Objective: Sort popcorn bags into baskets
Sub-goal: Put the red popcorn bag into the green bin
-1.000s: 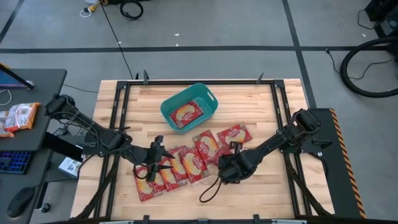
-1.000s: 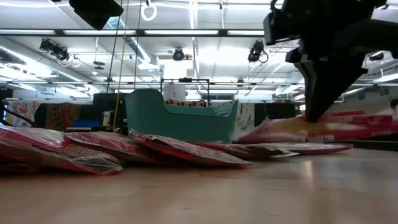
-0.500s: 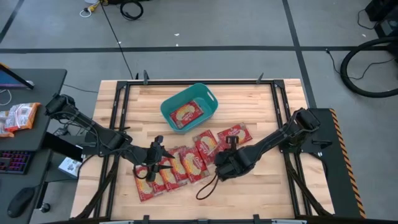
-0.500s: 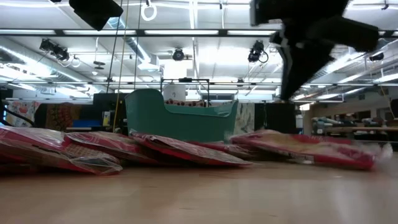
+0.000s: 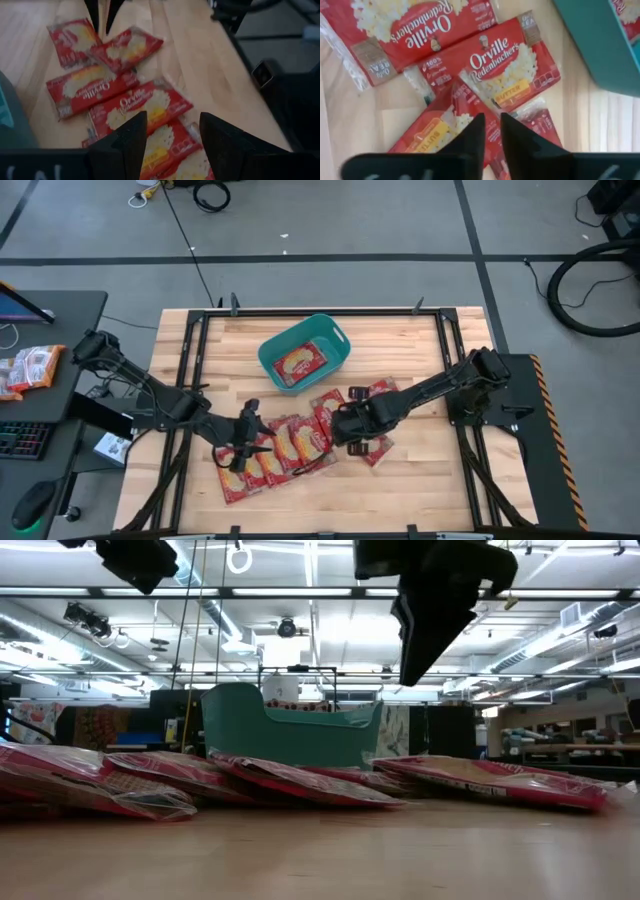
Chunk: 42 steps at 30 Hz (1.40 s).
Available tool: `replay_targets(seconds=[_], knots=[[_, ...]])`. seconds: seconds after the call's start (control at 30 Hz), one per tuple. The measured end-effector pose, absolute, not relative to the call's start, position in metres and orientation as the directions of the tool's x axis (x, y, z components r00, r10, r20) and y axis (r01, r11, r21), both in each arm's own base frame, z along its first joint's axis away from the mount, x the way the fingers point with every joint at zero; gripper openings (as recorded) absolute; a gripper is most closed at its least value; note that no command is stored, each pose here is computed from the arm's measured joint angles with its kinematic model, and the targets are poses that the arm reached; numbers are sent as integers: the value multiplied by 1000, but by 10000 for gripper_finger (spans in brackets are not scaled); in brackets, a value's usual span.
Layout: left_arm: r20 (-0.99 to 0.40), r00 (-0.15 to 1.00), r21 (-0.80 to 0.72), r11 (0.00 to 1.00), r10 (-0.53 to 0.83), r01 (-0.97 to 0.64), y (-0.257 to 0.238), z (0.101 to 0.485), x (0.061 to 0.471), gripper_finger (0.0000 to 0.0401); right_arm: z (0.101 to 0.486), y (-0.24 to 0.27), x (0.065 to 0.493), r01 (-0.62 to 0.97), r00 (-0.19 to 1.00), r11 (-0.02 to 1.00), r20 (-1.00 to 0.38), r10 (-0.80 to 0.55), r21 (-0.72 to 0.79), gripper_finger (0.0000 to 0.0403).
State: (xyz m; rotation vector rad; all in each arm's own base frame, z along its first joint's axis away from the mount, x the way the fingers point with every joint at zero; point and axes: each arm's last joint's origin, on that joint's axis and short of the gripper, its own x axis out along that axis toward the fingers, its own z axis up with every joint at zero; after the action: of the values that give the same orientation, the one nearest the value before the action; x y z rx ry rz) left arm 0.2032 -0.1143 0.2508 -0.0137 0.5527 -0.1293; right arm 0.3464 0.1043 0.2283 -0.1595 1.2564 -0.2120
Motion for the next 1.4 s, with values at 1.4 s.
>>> replay_targets(seconds=[1.4], knots=[[-527, 844, -45, 995, -98, 88, -110, 245, 214, 185, 196, 34, 314, -2, 363, 998, -930, -53, -57, 140]])
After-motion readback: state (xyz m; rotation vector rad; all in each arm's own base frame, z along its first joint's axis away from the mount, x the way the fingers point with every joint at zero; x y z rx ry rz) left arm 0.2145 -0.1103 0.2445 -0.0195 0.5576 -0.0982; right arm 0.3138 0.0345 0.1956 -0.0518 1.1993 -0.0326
